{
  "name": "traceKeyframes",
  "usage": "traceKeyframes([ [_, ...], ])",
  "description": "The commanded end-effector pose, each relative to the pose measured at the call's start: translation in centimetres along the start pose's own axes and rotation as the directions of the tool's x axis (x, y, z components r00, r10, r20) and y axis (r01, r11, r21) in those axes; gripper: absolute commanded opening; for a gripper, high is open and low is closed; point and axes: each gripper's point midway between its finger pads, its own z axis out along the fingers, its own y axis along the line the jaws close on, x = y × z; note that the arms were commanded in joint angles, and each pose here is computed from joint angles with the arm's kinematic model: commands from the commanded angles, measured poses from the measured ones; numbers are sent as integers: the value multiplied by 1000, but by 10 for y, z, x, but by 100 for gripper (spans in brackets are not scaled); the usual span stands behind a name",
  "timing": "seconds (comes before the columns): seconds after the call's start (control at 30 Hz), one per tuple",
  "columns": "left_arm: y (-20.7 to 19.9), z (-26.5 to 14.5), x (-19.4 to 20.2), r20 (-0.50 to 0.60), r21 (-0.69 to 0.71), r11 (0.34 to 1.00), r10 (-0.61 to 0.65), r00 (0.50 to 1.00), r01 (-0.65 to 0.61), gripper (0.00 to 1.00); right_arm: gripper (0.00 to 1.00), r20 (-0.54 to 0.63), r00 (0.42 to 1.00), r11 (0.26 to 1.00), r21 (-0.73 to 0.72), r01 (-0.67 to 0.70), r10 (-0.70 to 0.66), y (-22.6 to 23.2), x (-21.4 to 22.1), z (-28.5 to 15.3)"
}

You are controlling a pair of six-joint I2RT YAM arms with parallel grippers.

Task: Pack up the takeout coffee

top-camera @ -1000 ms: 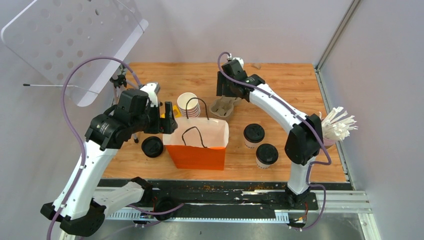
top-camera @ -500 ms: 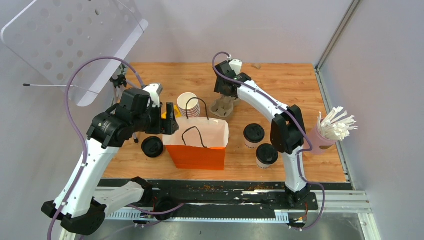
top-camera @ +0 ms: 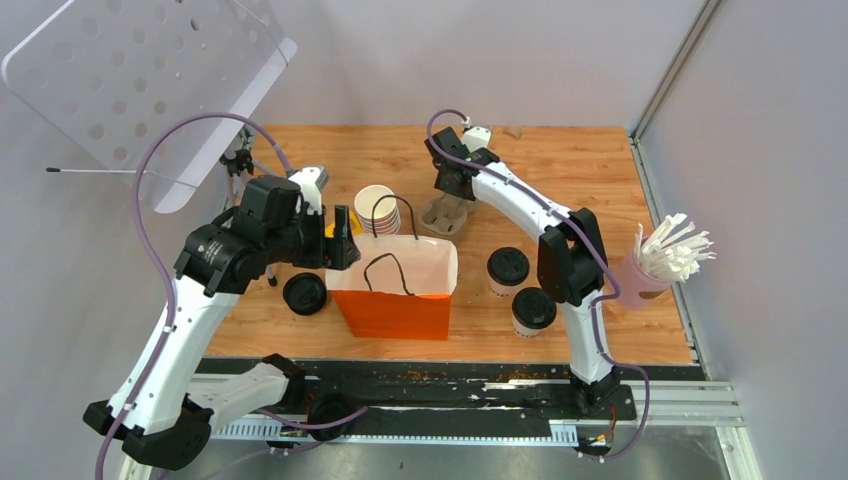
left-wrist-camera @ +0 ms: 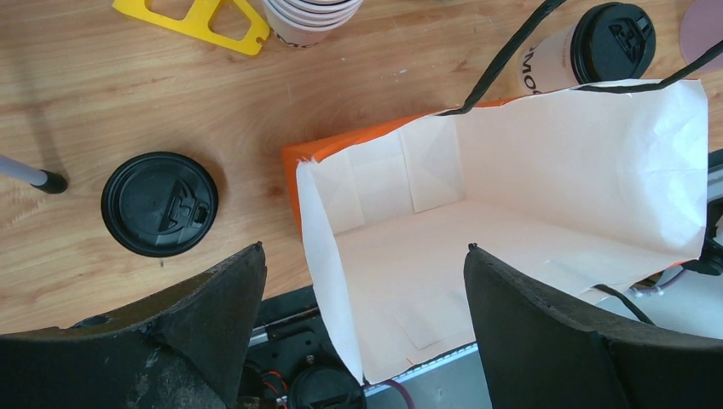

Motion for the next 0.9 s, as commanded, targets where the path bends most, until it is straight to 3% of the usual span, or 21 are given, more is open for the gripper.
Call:
traceKeyframes([
  [0.0,-5,-7,-10,29,21,999,49,998,-49,92,52,7,1000,999,36,-20,20,-5,5,13],
  [0.33,-6,-13,-12,23,23,997,68,997,-69,92,50,-26,999,998,44,-36,37,0,16,25],
  [0.87,-3,-9,-8,42,18,999,41,998,-42,92,36,3,999,998,44,37,-37,-1,2,10],
])
